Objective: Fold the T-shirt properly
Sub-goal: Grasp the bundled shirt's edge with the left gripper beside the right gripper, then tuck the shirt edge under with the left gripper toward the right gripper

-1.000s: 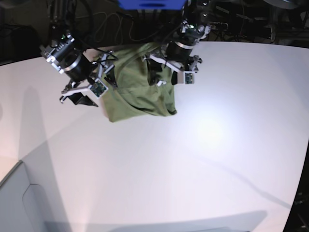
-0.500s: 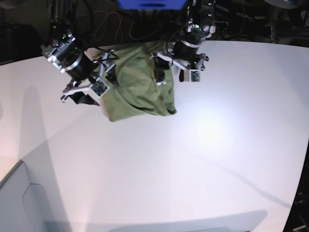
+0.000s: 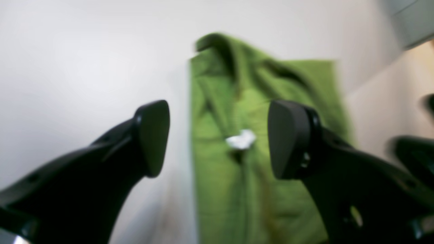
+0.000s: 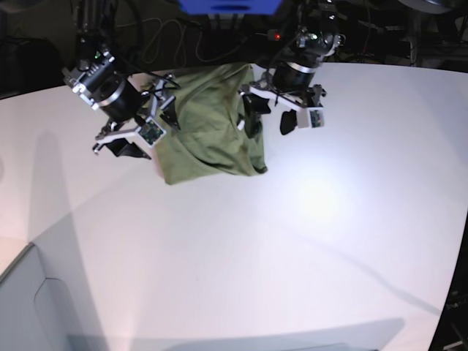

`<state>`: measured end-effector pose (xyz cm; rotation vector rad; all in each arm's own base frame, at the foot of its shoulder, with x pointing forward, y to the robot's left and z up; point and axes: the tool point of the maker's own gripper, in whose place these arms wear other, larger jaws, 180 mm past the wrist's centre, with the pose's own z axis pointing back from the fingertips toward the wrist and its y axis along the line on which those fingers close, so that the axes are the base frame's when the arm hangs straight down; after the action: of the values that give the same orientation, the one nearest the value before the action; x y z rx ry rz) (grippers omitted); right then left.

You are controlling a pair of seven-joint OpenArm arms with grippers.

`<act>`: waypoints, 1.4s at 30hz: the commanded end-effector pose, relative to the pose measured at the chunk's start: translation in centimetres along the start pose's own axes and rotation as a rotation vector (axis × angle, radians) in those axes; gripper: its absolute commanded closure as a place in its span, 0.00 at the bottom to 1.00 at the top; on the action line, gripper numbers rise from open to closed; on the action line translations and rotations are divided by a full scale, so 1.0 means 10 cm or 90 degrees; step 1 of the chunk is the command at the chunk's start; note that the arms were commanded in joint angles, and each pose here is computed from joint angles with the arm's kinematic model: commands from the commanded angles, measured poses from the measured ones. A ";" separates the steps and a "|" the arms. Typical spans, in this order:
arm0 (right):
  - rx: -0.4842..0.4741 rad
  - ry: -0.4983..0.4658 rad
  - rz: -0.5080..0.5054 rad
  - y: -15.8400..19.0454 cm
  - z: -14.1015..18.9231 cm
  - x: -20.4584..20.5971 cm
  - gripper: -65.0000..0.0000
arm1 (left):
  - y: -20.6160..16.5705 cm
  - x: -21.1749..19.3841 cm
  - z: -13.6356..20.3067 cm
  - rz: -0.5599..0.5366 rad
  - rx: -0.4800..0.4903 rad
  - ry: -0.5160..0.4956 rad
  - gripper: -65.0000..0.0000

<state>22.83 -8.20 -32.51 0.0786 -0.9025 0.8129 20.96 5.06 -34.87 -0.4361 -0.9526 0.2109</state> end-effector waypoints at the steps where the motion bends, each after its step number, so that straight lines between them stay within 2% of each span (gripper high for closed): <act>1: 0.001 -0.024 0.004 0.00 0.02 0.09 0.36 | -0.06 0.01 -0.01 0.014 -0.016 -0.007 0.33; 8: 0.007 -0.019 0.001 0.04 0.03 0.06 0.36 | -0.13 -0.31 -0.28 0.056 -0.042 0.046 0.33; 27: 0.008 -0.011 -0.001 0.05 0.05 0.01 0.36 | 0.11 -0.58 -0.37 0.037 -0.018 0.100 0.34; 30: 0.007 -0.010 0.001 0.04 0.05 0.01 0.36 | 0.10 -0.53 -0.40 0.033 -0.023 0.095 0.44; 36: 0.003 -0.010 0.002 0.03 0.05 0.01 0.36 | 0.09 -0.53 -0.49 0.030 -0.028 0.098 0.75; 40: -0.040 -0.003 -0.020 -0.17 0.12 -0.06 0.36 | 0.13 -0.58 -0.56 0.028 -0.024 0.109 0.98; 42: -0.066 0.000 -0.034 -0.28 0.16 -0.09 0.36 | 0.12 -0.53 -0.62 0.021 -0.027 0.108 1.00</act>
<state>22.86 -11.78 -32.65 0.0045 -0.8853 0.7043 23.01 2.61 -42.43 -0.5095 -0.7920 0.1887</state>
